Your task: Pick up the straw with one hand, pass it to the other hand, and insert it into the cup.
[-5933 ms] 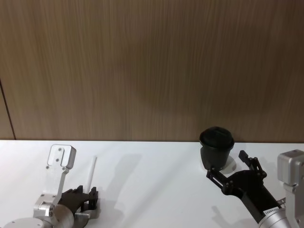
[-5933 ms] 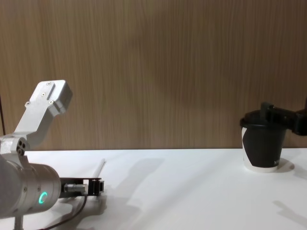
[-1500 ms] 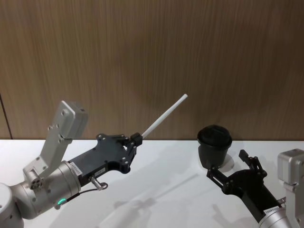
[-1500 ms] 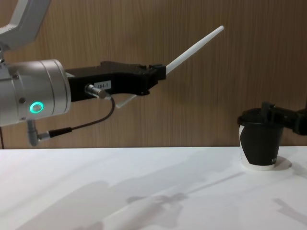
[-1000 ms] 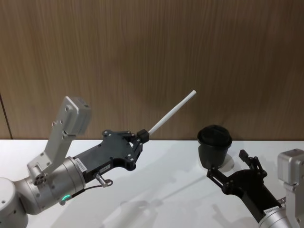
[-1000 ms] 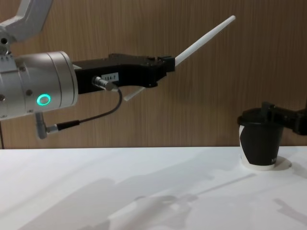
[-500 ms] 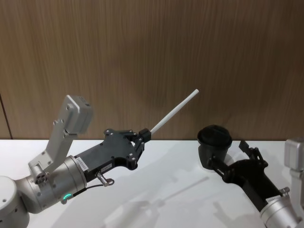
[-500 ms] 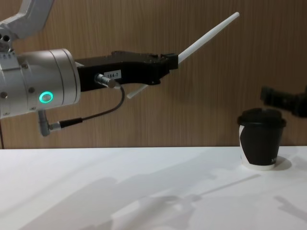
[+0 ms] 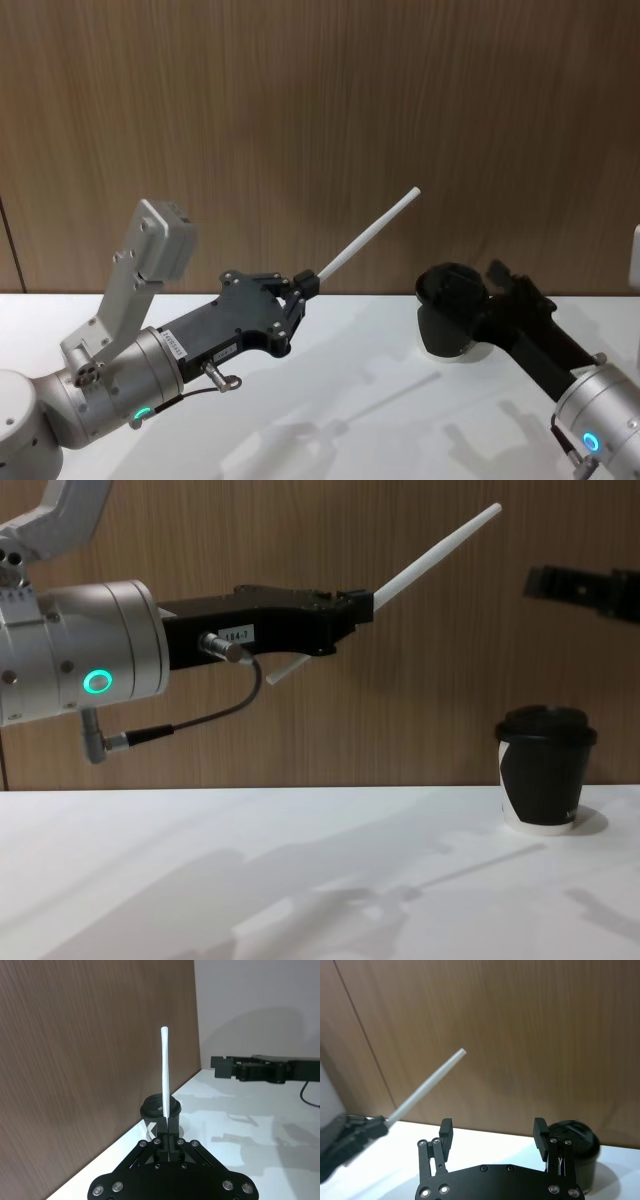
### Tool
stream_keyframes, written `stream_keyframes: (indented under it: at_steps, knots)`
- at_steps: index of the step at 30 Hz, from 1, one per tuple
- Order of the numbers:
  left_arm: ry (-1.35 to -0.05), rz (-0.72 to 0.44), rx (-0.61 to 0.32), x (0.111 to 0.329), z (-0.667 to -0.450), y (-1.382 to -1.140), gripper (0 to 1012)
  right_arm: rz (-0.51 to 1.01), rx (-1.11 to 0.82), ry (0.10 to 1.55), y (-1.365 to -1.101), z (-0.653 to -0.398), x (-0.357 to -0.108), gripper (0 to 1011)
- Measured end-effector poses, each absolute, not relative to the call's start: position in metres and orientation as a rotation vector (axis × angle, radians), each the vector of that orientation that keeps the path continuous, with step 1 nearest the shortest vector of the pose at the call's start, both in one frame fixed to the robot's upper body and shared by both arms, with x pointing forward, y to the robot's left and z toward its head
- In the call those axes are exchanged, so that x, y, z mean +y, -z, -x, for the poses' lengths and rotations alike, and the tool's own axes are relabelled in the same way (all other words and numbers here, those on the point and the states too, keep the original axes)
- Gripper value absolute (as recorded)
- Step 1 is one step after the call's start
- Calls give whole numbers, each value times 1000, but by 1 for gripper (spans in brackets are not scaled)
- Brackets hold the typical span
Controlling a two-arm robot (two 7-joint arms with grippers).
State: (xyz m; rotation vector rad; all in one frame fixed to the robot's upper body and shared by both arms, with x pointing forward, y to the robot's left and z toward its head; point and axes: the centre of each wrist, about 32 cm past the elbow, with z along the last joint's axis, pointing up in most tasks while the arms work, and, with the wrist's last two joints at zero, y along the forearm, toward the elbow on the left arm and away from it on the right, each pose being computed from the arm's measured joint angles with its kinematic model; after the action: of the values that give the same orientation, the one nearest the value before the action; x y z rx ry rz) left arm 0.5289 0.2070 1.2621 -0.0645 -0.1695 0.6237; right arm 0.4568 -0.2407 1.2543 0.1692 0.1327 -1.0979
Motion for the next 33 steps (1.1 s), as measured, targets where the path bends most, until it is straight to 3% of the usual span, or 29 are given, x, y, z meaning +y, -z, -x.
stream_keyframes:
  at_steps: [22, 33]
  knots:
    - [-623, 65, -170, 207, -529, -1262, 13, -218, 455, 809, -1318, -470, -259, 1001]
    - [-623, 65, -170, 207, -529, -1262, 12, -234, 574, 744, -1333, -483, -259, 1001]
